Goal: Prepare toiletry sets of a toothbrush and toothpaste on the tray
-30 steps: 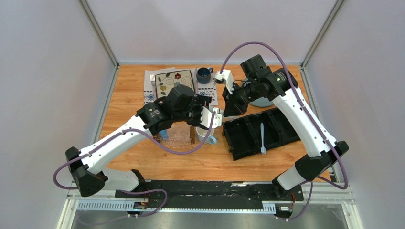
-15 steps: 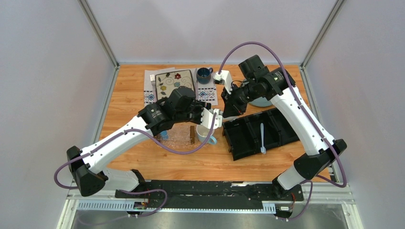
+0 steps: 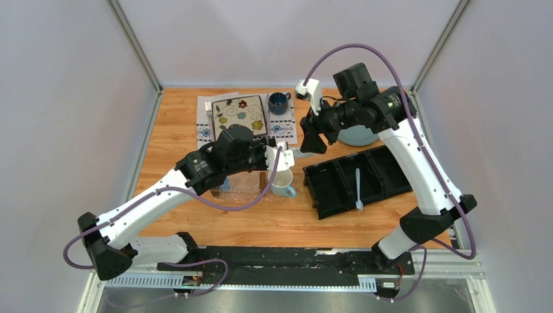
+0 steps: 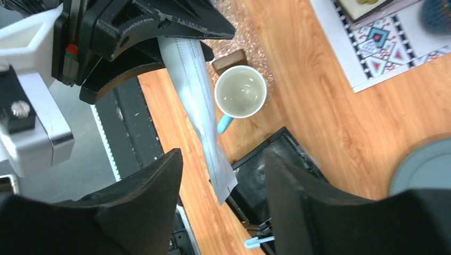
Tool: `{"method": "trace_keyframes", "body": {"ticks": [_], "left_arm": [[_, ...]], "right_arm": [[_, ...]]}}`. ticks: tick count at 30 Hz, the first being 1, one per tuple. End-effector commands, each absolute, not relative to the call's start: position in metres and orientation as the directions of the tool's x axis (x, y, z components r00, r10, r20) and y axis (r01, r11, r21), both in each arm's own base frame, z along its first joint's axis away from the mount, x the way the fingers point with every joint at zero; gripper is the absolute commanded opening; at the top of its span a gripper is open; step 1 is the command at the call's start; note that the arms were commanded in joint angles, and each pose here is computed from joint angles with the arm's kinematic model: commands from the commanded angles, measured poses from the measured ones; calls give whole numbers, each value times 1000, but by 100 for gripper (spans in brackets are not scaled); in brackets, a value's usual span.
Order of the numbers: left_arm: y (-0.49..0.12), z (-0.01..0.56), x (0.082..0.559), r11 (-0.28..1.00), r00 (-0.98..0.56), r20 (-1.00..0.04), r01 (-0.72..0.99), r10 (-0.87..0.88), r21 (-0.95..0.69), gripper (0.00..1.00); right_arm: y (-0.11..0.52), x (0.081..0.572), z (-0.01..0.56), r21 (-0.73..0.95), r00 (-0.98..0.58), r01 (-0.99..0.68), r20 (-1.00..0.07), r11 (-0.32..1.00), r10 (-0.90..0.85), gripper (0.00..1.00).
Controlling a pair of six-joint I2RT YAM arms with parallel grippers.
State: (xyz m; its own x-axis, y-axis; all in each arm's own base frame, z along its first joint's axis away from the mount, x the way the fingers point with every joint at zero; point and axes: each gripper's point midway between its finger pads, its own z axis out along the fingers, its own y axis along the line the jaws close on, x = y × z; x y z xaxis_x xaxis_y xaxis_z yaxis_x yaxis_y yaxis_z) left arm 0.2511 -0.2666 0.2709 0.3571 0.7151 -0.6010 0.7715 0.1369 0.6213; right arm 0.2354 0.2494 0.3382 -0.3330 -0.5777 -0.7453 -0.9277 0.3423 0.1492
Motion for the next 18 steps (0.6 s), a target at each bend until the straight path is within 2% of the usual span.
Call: {"method": "trace_keyframes", "body": {"ticks": [1, 6, 13, 18], "left_arm": [[-259, 310, 257, 331, 295, -738, 750, 606, 572, 0], [-243, 332, 258, 446, 250, -835, 751, 490, 487, 0], [-236, 350, 253, 516, 188, -902, 767, 388, 381, 0], [-239, 371, 251, 560, 112, -961, 793, 253, 240, 0]], "right_arm": [[247, 245, 374, 41, -250, -922, -823, 385, -511, 67], [245, 251, 396, -7, -210, -901, -869, 434, -448, 79], [248, 258, 416, -14, -183, -889, -905, 457, -385, 83], [256, 256, 433, -3, -141, -905, -941, 426, -306, 84]]}}
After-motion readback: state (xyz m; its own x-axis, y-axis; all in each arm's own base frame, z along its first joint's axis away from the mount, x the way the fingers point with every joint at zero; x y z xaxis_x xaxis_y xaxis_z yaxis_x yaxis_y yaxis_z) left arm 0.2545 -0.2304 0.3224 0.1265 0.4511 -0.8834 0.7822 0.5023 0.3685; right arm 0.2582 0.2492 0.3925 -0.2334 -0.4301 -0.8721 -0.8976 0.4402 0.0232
